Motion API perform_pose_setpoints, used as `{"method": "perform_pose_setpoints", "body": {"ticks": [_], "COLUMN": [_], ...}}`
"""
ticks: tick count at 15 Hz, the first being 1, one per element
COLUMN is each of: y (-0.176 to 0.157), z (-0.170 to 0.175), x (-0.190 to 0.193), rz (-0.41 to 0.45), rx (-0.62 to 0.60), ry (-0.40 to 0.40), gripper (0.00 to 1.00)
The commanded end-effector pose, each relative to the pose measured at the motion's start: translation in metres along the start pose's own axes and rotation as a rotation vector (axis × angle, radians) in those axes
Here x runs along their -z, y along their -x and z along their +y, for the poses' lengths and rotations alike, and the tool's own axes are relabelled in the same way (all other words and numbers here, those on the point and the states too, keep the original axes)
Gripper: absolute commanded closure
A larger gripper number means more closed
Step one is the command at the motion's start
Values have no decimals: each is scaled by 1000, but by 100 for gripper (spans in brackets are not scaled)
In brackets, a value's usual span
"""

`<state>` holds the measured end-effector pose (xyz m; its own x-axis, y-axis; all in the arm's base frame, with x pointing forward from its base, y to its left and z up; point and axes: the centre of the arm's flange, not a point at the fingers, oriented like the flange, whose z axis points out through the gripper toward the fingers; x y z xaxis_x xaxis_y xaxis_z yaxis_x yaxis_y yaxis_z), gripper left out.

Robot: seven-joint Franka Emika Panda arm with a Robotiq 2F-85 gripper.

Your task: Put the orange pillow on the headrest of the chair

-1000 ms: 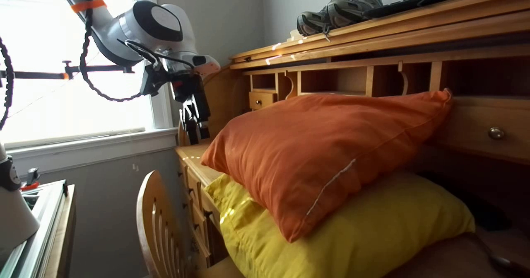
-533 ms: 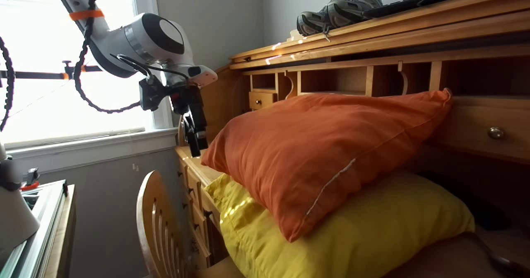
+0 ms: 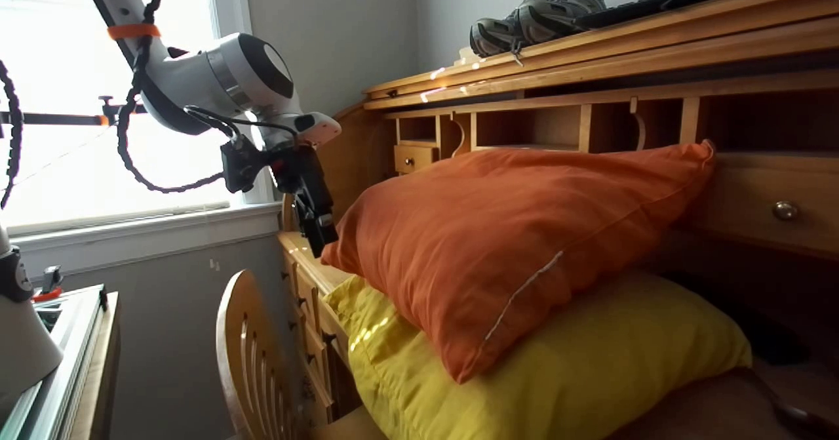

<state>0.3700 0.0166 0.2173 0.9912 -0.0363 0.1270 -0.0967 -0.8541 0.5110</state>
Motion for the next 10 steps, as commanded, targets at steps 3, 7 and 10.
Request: {"method": "perform_pose_setpoints", "body": {"ticks": [3, 7, 10], "y": [-5, -9, -12], "z": [-26, -37, -41], "x": [-16, -22, -23], "rz": [19, 53, 95], "rx": [19, 41, 50], "ry": [-112, -108, -63], "gripper": [0, 0, 0]}}
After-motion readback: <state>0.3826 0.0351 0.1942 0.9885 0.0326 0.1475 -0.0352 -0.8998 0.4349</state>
